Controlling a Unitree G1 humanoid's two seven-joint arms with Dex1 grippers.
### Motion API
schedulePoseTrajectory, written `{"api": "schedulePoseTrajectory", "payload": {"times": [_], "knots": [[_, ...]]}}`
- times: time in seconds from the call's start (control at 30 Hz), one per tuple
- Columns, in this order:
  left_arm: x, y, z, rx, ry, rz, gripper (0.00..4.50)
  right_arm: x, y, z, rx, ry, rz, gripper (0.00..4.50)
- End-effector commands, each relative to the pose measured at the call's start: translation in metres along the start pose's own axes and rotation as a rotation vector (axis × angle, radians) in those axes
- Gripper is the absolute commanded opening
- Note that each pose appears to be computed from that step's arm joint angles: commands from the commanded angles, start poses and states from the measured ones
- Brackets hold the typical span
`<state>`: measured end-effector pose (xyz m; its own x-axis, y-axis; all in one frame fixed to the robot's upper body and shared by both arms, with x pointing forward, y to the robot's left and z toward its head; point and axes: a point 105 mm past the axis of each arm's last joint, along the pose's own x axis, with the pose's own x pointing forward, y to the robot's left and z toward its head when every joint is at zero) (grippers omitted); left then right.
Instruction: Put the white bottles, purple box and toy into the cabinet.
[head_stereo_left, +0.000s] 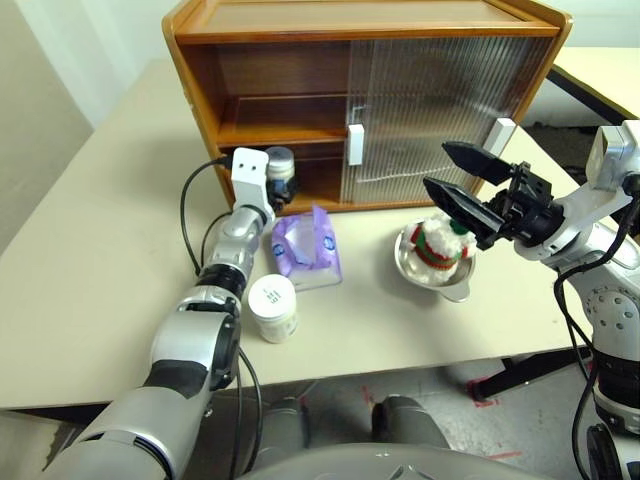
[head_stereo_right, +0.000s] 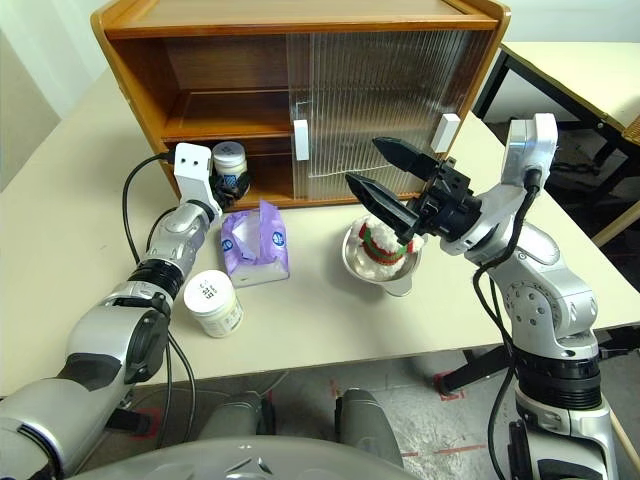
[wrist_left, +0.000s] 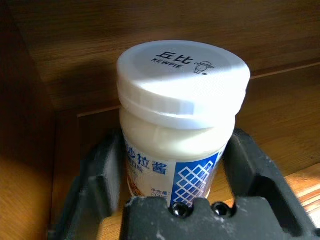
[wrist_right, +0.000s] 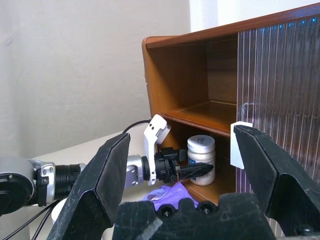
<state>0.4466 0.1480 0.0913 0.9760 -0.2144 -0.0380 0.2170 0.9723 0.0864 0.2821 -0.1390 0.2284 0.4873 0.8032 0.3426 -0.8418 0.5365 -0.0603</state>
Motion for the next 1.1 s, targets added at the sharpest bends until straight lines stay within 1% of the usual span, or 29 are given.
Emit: {"api": "schedulePoseTrajectory", "payload": {"times": [0.03,0.67,1.1], "knots": [[0.002,-0.004,0.002,0.005,-0.004,-0.009,4.48,0.002,0.002,0.005,-0.013,-0.010,0.013,4.50],[-0.007,-0.002,0.004,-0.011,-0.058,-0.015,4.48,0.005,0.003,0.004,-0.006,-0.013,0.030,4.50],[-0.034,0.004,0.004,-0.026,-0.096,0.028,4.48,0.006,0.003,0.003,-0.002,-0.012,0.040,4.50]]}}
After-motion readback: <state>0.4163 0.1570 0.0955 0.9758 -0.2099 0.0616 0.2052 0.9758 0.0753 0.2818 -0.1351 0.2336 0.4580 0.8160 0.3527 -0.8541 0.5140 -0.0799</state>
